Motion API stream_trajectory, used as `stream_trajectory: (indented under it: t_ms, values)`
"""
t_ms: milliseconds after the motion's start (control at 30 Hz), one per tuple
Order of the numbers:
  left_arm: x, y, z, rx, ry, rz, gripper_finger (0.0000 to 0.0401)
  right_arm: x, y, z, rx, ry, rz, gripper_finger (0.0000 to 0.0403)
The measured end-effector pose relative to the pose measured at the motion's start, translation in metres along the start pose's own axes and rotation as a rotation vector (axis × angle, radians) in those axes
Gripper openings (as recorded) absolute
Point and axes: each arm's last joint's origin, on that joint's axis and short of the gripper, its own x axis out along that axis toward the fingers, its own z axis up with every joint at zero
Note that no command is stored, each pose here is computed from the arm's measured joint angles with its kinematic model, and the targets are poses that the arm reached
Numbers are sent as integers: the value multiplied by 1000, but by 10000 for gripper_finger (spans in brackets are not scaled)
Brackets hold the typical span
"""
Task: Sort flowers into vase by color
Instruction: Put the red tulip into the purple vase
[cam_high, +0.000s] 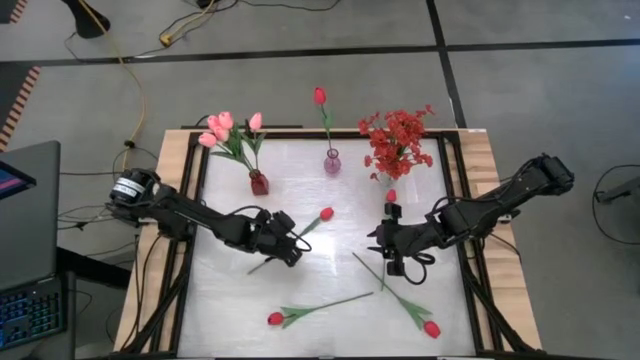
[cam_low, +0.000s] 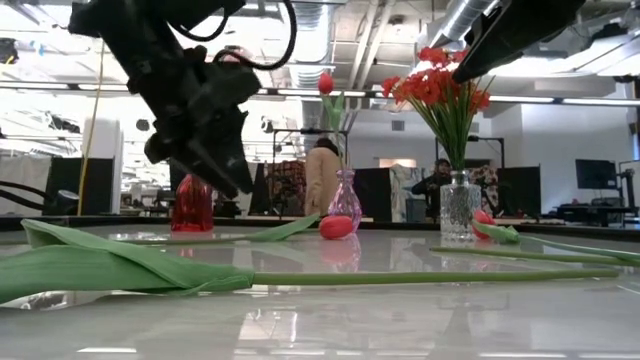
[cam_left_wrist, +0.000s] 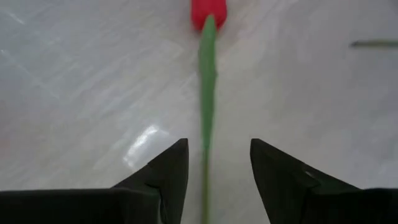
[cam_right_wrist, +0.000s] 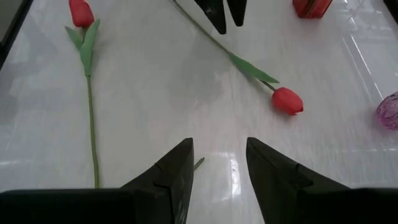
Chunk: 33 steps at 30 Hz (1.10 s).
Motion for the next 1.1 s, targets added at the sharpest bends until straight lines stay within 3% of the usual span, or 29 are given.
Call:
stream_trajectory:
  t_ms: [167, 333, 733, 833, 1000, 1100]
  values:
    - [22, 0, -13, 45, 31, 63, 155, 0, 0, -1, -6, 7, -1, 176]
    - [41, -7, -20, 50, 24, 40, 146, 0, 0, -1, -8, 15, -3, 176]
    - [49, -8, -27, 66, 35, 70, 131, 1, -2, -1, -3, 13, -6, 176]
    - [49, -7, -27, 68, 43, 71, 104, 1, -2, -1, -2, 12, -6, 176]
    - [49, -7, -28, 77, 43, 77, 15, 1, -2, 0, -1, 9, -5, 176]
    - [49, -6, -28, 75, 33, 84, 6, 1, -2, 0, -1, 9, -5, 176]
